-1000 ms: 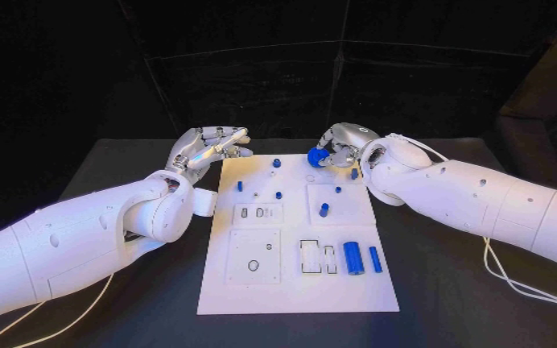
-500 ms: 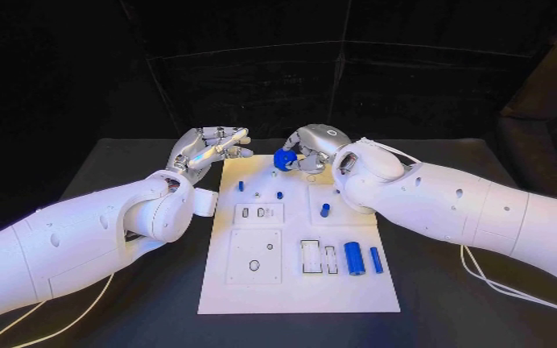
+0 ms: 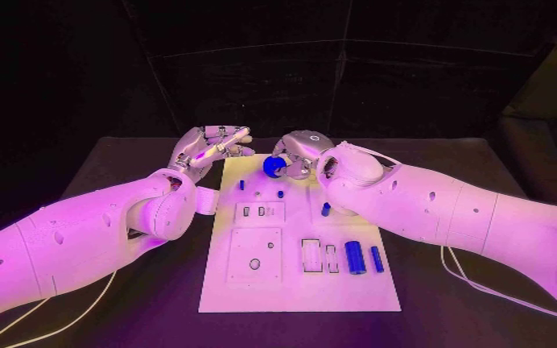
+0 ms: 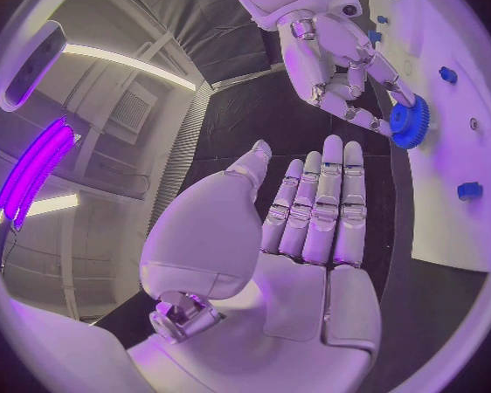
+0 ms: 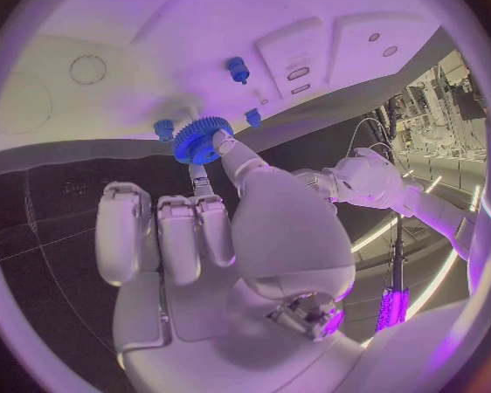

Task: Assemble the parts on the task board

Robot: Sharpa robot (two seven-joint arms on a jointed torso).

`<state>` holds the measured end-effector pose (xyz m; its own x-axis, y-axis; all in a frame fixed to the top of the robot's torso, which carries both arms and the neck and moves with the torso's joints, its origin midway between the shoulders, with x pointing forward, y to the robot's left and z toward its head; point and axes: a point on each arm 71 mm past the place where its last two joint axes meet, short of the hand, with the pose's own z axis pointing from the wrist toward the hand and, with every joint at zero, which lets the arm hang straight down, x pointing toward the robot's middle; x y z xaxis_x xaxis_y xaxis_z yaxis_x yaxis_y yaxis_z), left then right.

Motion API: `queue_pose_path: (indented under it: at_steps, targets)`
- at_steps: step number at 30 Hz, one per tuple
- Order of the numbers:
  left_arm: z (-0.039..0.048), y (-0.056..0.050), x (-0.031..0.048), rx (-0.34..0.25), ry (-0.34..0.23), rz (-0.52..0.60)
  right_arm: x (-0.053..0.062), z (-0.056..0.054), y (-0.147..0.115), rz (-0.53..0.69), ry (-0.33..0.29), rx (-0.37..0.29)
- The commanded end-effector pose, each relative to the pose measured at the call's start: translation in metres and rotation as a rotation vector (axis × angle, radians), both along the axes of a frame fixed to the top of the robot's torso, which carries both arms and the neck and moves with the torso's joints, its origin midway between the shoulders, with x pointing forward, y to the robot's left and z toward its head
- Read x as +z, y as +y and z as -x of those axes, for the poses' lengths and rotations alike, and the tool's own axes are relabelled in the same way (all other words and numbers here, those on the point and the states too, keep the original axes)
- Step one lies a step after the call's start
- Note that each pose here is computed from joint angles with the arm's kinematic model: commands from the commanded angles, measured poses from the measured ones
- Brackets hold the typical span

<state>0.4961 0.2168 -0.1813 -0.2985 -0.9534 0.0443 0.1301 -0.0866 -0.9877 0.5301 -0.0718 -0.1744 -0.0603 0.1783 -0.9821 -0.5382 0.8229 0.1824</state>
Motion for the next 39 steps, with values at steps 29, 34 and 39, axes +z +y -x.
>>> queue_pose_path:
  at_steps: [29, 34, 39]
  targets:
    - [-0.0008, -0.003, 0.0011, -0.016, -0.003, 0.008, -0.011, -0.007, 0.006, 0.108, 0.057, -0.038]
    - [-0.0008, -0.003, 0.0011, -0.016, -0.003, 0.007, -0.013, -0.007, 0.005, 0.122, 0.081, -0.039]
    - [-0.0009, -0.003, 0.001, -0.015, -0.003, 0.007, -0.015, -0.008, 0.004, 0.13, 0.109, -0.044]
